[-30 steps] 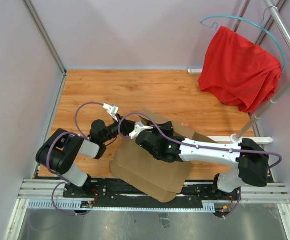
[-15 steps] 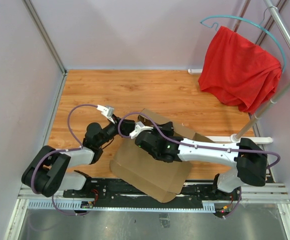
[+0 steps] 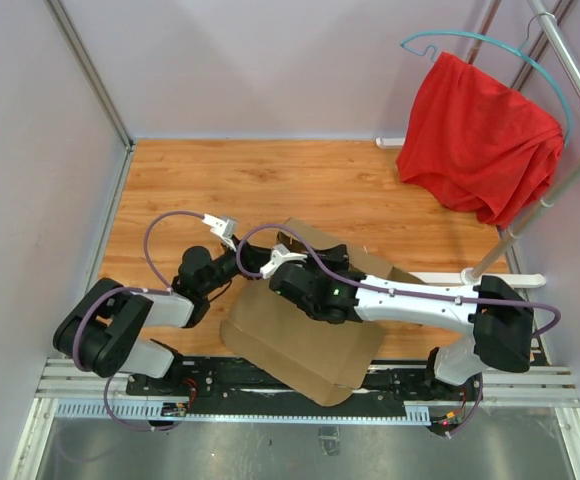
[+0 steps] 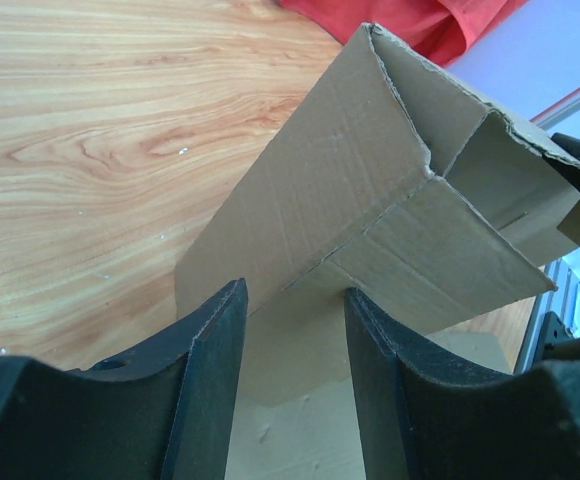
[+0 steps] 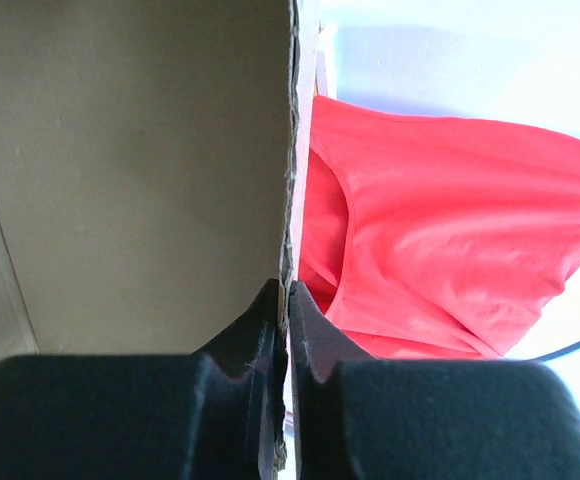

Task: Fold the paper box

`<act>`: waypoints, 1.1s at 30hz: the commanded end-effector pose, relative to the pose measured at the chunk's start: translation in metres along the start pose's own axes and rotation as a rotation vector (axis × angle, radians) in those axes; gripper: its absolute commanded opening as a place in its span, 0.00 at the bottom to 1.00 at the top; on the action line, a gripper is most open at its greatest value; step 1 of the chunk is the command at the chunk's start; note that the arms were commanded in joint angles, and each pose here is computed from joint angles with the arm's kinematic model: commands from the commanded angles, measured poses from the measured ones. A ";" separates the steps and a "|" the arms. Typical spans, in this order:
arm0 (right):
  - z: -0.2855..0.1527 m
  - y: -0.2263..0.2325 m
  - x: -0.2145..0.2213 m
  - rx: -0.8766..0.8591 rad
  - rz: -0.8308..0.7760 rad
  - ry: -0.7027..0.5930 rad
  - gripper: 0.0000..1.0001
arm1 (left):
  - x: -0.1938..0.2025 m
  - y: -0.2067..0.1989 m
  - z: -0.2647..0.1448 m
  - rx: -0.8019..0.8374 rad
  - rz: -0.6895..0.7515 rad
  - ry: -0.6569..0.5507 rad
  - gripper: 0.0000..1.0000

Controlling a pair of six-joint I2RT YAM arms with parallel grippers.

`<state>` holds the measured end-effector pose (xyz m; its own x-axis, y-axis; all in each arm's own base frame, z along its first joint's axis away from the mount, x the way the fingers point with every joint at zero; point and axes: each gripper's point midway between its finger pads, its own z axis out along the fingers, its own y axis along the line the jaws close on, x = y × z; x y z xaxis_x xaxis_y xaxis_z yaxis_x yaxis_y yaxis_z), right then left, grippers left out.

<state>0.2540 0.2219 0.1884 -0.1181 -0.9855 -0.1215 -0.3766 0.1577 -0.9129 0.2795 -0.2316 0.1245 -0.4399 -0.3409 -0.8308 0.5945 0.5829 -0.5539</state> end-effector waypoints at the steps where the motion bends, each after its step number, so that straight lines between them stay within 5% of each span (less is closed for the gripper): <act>1: -0.001 0.049 0.007 -0.170 -0.076 0.006 0.08 | -0.004 -0.006 0.002 0.022 0.033 -0.035 0.50; 9: -0.003 0.053 0.005 -0.192 -0.035 -0.016 0.46 | -0.005 -0.010 0.005 0.031 0.043 -0.036 0.49; 33: -0.004 0.058 -0.002 -0.229 -0.018 -0.030 0.48 | -0.008 0.000 0.032 -0.153 0.132 -0.137 0.53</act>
<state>0.2449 0.2256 0.1674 -0.1082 -0.9866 -0.1224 -0.4541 0.1586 -0.8767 0.2835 -0.2548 0.1159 -0.3733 -0.3136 -0.8731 0.5696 0.6654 -0.4825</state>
